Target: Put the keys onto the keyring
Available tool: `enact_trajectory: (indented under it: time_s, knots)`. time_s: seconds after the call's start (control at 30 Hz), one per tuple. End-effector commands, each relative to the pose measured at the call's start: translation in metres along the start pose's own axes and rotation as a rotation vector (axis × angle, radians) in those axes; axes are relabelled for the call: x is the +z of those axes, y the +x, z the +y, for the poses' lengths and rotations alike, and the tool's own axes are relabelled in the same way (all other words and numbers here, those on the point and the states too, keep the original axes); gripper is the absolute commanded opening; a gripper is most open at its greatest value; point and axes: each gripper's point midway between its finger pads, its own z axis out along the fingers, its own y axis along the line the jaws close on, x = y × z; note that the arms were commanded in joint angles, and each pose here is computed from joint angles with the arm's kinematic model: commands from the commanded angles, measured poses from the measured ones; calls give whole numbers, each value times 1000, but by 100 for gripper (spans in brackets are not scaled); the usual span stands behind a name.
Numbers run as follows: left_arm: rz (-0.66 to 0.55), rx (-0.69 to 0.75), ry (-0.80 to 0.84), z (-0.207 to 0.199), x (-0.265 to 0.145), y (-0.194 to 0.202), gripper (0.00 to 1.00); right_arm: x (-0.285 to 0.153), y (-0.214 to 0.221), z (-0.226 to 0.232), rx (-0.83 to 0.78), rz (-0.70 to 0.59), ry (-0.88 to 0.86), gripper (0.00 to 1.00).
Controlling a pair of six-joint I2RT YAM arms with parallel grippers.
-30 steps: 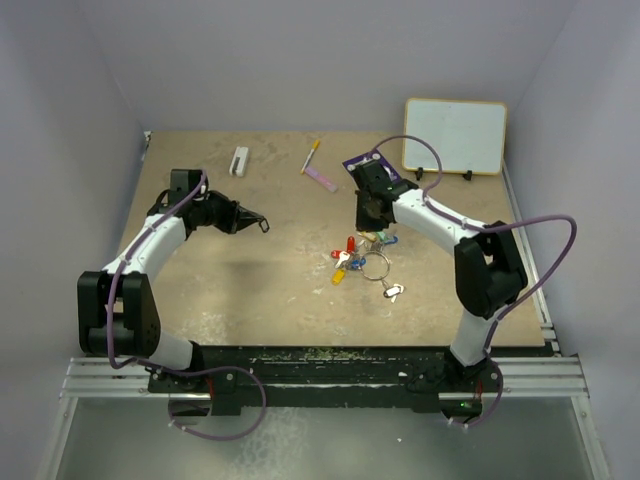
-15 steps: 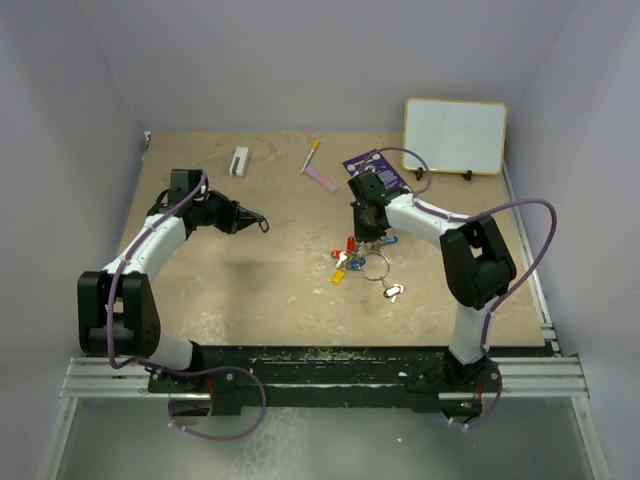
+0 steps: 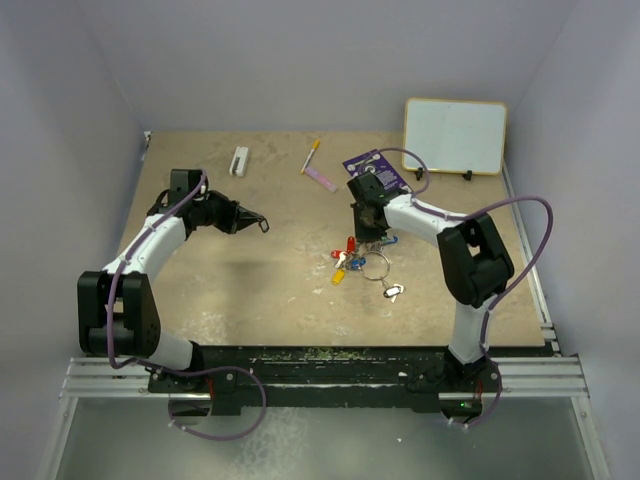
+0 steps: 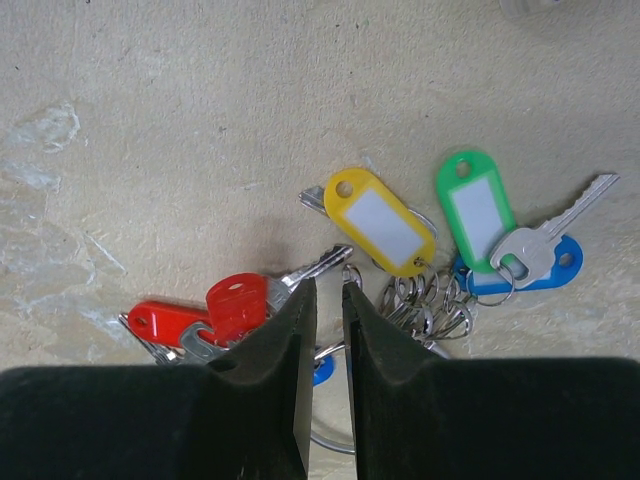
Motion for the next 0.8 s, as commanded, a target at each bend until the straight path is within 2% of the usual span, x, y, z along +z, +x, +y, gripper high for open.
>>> enact_trajectory:
  time_s: [0.0,0.23,0.77]
  knots:
    - [-26,17,47,-14,-6,-5,4,-22,-17,-2,10,-65,2,21]
    - [-27,16,48,-14,-7,-5,4,-29,-18,-5,25,-78,10,23]
    - [-24,13,46,-13,-7,-5,4,2,10,-15,-5,-22,45,20]
